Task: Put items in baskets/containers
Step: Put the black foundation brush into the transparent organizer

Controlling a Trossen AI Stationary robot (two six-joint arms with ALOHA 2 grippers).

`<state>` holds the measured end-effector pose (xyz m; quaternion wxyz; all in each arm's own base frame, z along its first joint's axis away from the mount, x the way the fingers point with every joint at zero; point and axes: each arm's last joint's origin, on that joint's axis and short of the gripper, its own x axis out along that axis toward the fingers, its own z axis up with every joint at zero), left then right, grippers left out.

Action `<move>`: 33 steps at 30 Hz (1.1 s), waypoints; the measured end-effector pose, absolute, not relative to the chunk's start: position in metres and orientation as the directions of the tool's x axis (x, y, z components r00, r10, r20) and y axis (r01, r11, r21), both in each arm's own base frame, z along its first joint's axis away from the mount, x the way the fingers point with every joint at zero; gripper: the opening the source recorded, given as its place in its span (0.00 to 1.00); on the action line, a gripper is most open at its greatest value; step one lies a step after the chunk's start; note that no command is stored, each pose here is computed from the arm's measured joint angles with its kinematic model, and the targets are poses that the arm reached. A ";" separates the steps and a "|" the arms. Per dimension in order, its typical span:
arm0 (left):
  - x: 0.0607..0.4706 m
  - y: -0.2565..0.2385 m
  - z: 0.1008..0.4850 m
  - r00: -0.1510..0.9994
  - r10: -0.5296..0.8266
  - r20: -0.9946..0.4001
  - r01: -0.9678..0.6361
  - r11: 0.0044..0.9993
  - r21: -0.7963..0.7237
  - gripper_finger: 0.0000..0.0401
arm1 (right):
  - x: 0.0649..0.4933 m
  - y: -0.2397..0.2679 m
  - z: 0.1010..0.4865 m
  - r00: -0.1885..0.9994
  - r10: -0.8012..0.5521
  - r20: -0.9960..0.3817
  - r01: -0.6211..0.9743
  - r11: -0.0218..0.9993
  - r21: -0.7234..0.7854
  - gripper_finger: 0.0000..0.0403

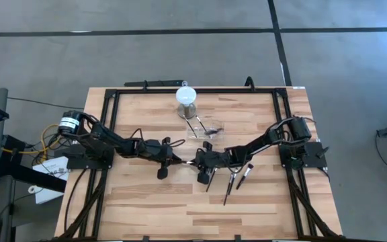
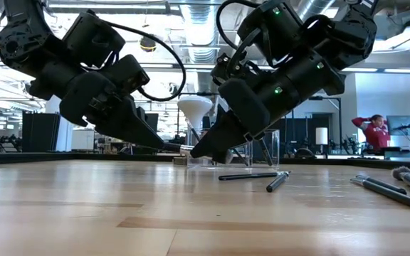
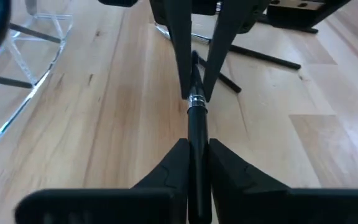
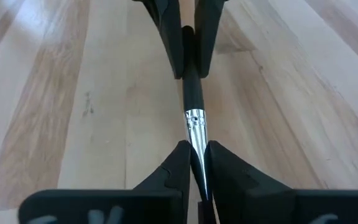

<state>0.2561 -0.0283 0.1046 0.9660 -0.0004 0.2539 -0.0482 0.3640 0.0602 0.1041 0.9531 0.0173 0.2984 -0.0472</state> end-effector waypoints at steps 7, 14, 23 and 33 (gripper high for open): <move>0.256 -0.028 0.105 0.870 -0.081 -0.486 0.079 0.997 -0.023 0.09 | 0.363 0.060 0.110 0.823 -0.086 -0.561 0.111 0.994 0.010 0.13; 0.255 -0.027 0.119 0.893 -0.061 -0.447 0.061 0.998 -0.014 0.09 | 0.349 0.058 0.177 0.871 -0.076 -0.485 0.103 0.994 0.030 0.14; 0.242 -0.022 0.184 0.984 -0.017 -0.179 0.030 0.997 0.072 0.10 | 0.291 0.061 0.274 0.938 -0.025 -0.344 -0.006 0.996 -0.091 0.14; 0.220 -0.007 0.232 0.999 -0.002 0.053 -0.003 0.995 0.098 0.10 | 0.291 0.051 0.283 0.956 -0.100 -0.277 0.049 0.982 -0.184 0.26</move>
